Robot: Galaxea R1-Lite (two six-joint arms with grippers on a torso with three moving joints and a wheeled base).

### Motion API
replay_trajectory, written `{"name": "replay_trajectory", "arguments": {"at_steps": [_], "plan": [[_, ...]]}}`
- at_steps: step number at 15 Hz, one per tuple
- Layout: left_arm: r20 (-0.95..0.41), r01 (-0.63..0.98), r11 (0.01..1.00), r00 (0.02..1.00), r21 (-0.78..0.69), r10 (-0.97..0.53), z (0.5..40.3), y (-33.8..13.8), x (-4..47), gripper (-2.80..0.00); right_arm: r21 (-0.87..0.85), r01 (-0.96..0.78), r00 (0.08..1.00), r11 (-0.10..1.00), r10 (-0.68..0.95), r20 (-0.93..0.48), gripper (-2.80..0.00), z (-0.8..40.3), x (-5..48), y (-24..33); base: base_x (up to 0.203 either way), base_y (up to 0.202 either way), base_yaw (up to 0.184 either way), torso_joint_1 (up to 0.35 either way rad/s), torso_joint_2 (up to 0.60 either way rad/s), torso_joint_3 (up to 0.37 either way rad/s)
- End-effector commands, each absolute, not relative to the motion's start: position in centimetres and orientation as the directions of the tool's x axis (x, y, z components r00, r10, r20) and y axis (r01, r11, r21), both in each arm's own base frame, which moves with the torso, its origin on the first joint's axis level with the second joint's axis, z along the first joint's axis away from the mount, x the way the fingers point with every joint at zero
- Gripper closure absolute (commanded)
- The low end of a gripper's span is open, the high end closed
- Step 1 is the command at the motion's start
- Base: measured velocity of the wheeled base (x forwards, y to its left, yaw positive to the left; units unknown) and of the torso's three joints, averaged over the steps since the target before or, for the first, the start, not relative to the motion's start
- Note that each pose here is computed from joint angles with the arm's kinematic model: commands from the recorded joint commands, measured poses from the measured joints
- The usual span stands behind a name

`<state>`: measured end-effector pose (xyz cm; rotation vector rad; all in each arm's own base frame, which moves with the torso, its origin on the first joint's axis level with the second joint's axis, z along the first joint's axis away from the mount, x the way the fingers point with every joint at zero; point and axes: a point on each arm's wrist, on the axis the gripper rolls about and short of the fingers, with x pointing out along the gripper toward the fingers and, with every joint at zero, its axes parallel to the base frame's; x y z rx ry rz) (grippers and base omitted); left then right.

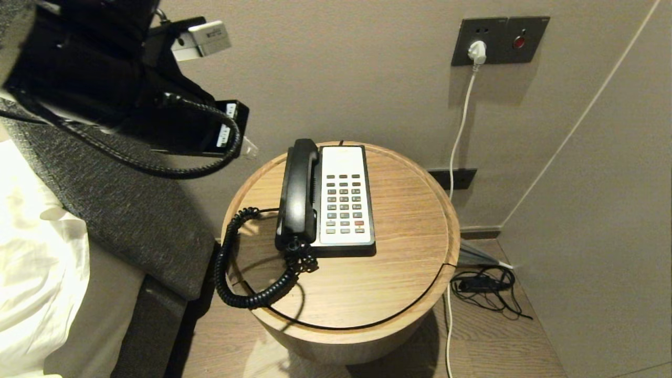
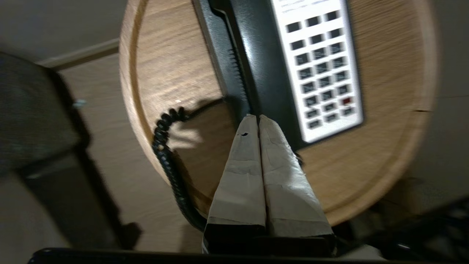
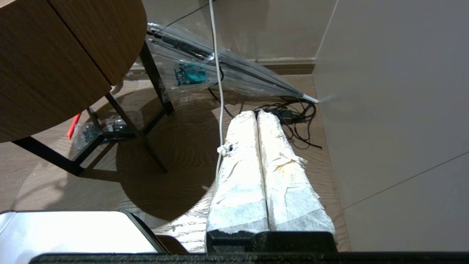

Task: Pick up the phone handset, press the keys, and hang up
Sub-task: Pick up the desk phone handset

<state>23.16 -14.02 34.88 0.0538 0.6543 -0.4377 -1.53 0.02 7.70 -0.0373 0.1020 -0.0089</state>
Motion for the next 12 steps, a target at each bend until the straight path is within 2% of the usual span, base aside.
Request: {"name": "replay_trajectory", "arguments": {"at_steps": [1, 6, 12], "plan": [[-0.639, 0.411, 0.911, 0.695, -0.024, -0.330, 33.3, -15.9, 24.3, 0.00, -0.038, 0.007, 0.995, 0.999, -0.011, -0.103, 0.00, 7.7, -1.5, 0.0, 0.000, 0.000, 0.000, 0.000, 0.00, 0.000], [-0.610, 0.424, 0.906, 0.719, 0.005, -0.334, 32.7, -18.2, 25.2, 0.00, -0.038, 0.007, 0.995, 0.999, -0.011, -0.103, 0.00, 7.7, -1.5, 0.0, 0.000, 0.000, 0.000, 0.000, 0.00, 0.000], [-0.608, 0.382, 0.922, 0.749, 0.069, -0.265, 31.6, -19.7, 25.8, 0.00, -0.038, 0.007, 0.995, 0.999, -0.011, -0.104, 0.00, 7.7, -1.5, 0.0, 0.000, 0.000, 0.000, 0.000, 0.00, 0.000]]}}
